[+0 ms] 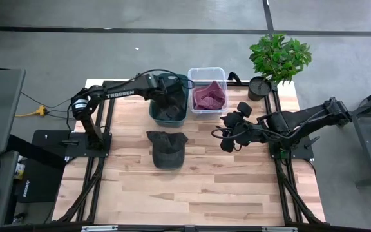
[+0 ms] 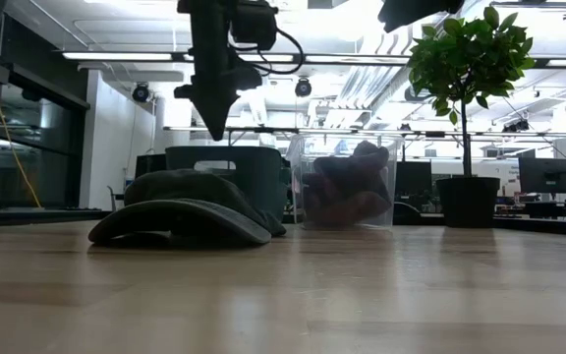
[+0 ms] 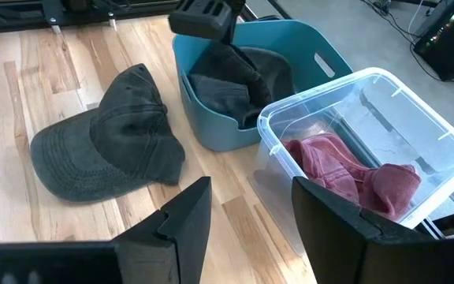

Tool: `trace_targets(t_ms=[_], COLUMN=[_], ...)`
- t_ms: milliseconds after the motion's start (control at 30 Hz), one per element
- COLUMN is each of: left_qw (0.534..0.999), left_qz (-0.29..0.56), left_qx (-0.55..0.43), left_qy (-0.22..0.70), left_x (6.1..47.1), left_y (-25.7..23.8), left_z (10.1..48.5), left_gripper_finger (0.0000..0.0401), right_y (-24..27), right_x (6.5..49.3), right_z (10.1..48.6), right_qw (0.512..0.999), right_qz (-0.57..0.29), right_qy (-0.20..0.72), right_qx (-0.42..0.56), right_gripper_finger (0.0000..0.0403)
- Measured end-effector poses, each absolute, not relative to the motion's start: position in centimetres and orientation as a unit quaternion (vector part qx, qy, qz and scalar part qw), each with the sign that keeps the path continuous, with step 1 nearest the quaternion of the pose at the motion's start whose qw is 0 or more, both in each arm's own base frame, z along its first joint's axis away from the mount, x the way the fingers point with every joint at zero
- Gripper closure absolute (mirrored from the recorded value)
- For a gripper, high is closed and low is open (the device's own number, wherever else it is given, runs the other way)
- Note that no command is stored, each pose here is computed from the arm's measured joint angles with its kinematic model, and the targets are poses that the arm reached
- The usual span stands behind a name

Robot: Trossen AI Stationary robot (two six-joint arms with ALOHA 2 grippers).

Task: Pick & Place hat
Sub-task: Put the black cap into the blue bin

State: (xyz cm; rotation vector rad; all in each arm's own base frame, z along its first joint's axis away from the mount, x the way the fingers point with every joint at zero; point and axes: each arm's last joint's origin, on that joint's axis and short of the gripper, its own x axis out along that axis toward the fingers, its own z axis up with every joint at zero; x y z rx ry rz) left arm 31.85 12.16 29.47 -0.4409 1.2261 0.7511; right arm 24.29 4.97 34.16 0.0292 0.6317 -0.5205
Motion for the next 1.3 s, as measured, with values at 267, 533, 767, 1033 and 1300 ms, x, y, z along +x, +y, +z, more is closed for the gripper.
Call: trace_targets(t_ms=[267,533,767,1033,1300], left_qw=[0.709,0.722,0.731,0.737,0.766], left_qz=[0.363,0.360,0.355,0.349,0.307], left_qx=[-0.242,-0.265,-0.288,-0.339,-0.311], left_qy=[0.554,0.528,0.506,0.469,0.473], left_x=[31.6,31.4,30.3,28.1,26.7], left_y=[12.0,11.8,10.9,9.2,4.5], left_z=[29.4,30.3,32.0,34.8,36.8], left_gripper_finger=[0.0401,0.0401,0.0401,0.0401,0.0401], right_y=[4.9,5.0,4.9,4.9,5.0], right_x=[24.3,24.3,24.3,24.3,24.1], right_z=[34.2,34.2,34.2,34.2,34.0], right_qw=[0.917,0.917,0.917,0.917,0.914], right_qz=[-0.256,-0.255,-0.255,-0.255,-0.246], right_qy=[0.306,0.306,0.306,0.307,0.323], right_qx=[0.013,0.013,0.013,0.013,0.011], right_gripper_finger=[0.0231,0.0231,0.0231,0.0231,0.0231])
